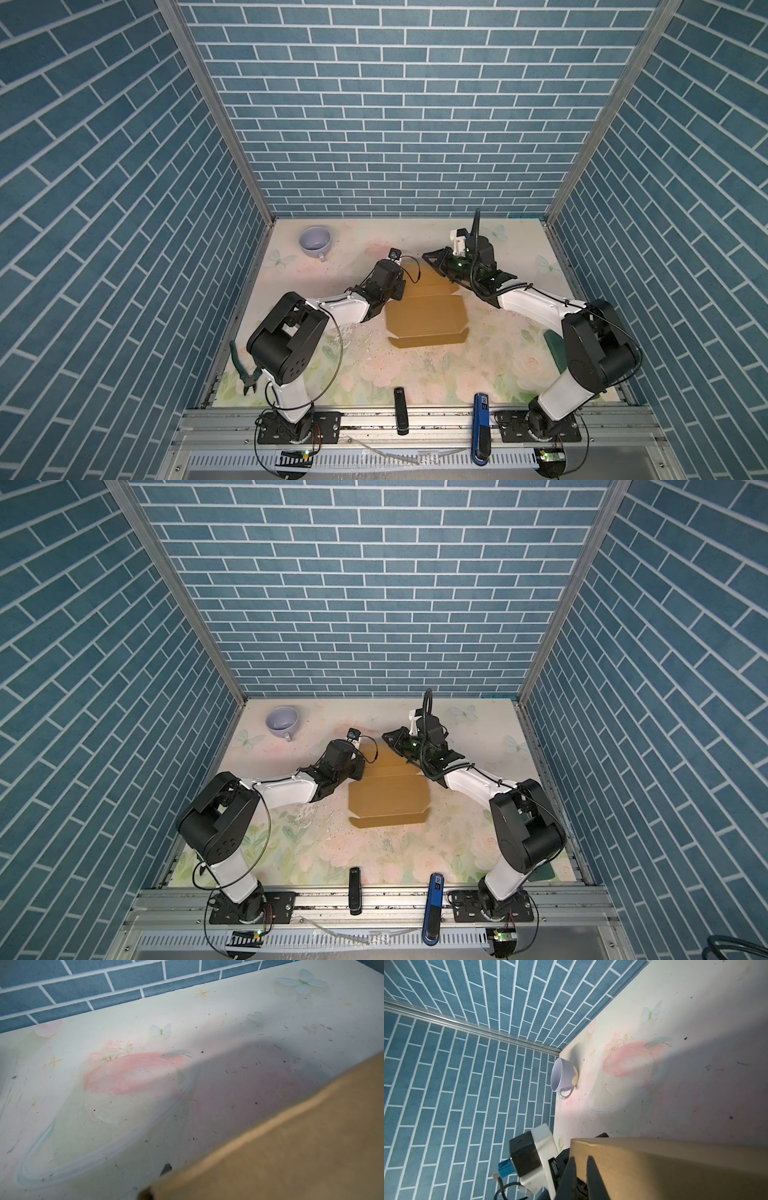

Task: Fold the paper box

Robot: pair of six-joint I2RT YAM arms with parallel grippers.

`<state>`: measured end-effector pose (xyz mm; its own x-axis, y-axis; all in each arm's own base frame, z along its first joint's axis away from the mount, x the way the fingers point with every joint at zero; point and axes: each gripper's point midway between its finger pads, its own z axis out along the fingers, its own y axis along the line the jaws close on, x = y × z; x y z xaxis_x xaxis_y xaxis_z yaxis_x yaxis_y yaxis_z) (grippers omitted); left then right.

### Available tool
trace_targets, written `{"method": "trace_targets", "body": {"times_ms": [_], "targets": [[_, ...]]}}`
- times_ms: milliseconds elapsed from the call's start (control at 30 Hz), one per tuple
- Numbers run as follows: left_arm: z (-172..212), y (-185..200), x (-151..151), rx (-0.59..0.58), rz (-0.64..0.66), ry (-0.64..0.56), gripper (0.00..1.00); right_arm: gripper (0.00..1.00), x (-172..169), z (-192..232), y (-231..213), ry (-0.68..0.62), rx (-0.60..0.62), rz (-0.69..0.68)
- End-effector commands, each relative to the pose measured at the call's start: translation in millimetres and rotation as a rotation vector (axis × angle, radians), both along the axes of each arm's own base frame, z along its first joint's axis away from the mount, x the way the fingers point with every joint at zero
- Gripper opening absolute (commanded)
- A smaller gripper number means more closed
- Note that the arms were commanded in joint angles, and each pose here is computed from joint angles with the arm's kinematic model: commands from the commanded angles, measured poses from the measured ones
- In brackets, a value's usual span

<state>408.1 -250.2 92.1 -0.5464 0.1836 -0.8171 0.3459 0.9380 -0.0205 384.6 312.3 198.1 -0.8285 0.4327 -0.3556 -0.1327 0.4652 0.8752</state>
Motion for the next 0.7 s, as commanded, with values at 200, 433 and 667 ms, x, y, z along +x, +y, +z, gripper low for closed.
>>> {"method": "trace_targets", "body": {"times_ms": [200,433,667], "targets": [[-6,4,5,0.027,0.033,0.027,0.33,0.11,0,-33,-2,0.05,-0.023,-0.032],[-10,7,7,0.06,0.047,0.045,0.18,0.1,0,-43,-2,0.066,-0.032,-0.033],[-9,8,10,0.073,0.06,0.048,0.06,0.1,1,-50,-1,0.081,-0.036,-0.037]]}}
